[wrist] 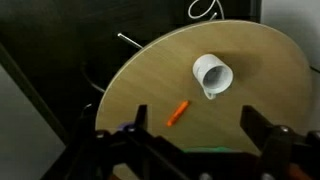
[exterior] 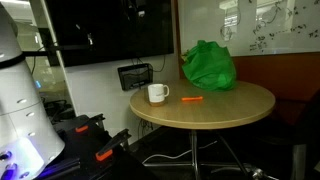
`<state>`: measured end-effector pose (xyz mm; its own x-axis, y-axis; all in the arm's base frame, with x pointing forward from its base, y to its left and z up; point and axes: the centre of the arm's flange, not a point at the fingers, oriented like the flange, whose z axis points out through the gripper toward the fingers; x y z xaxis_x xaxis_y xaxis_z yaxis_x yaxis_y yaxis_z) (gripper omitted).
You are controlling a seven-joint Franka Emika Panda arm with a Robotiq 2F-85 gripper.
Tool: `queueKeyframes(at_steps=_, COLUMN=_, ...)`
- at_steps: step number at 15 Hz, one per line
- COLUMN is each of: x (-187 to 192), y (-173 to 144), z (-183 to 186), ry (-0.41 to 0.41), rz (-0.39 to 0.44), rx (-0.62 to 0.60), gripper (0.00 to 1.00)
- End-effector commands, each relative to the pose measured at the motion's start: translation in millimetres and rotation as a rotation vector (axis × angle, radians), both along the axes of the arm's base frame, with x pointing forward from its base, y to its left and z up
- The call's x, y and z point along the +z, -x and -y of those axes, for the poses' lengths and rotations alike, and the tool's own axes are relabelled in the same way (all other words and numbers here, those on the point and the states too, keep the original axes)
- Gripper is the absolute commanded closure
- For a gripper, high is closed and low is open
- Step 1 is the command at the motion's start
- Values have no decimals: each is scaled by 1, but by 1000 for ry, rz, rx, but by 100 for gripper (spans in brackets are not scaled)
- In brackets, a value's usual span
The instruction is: Put the orange sharpie in the mug
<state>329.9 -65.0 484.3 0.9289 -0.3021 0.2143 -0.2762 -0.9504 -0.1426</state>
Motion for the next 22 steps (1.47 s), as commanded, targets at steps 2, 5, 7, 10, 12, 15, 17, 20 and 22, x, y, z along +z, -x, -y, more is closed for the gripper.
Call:
queueKeyframes(at_steps=2, x=0, y=0, z=0, ry=0, rz=0, rx=0, gripper=0)
queueKeyframes(at_steps=5, x=0, y=0, z=0, ry=0, rz=0, rx=0, gripper=0)
queueKeyframes(at_steps=7, x=-2, y=-3, z=-2, ry=-5, rz=-6, rx=-31, gripper=0)
queueKeyframes(at_steps=10, x=-13, y=-23, z=-5, ry=-27, rz=-28, rx=-146, gripper=0)
queueKeyframes(at_steps=12, x=-24, y=-39, z=-7, ry=-30, rz=-48, rx=-208, gripper=0)
queueKeyframes(at_steps=15, x=-49, y=-75, z=-11, ry=-11, rz=-78, rx=-277, gripper=0)
queueKeyframes(at_steps=17, x=-70, y=-102, z=-12, ry=-6, rz=-119, rx=-316, gripper=0)
queueKeyframes(at_steps=20, x=-105, y=-140, z=-8, ry=-14, rz=-202, rx=-369, gripper=0)
queueKeyframes(at_steps=22, x=-128, y=-165, z=-3, ry=-20, rz=-226, rx=-407, gripper=0)
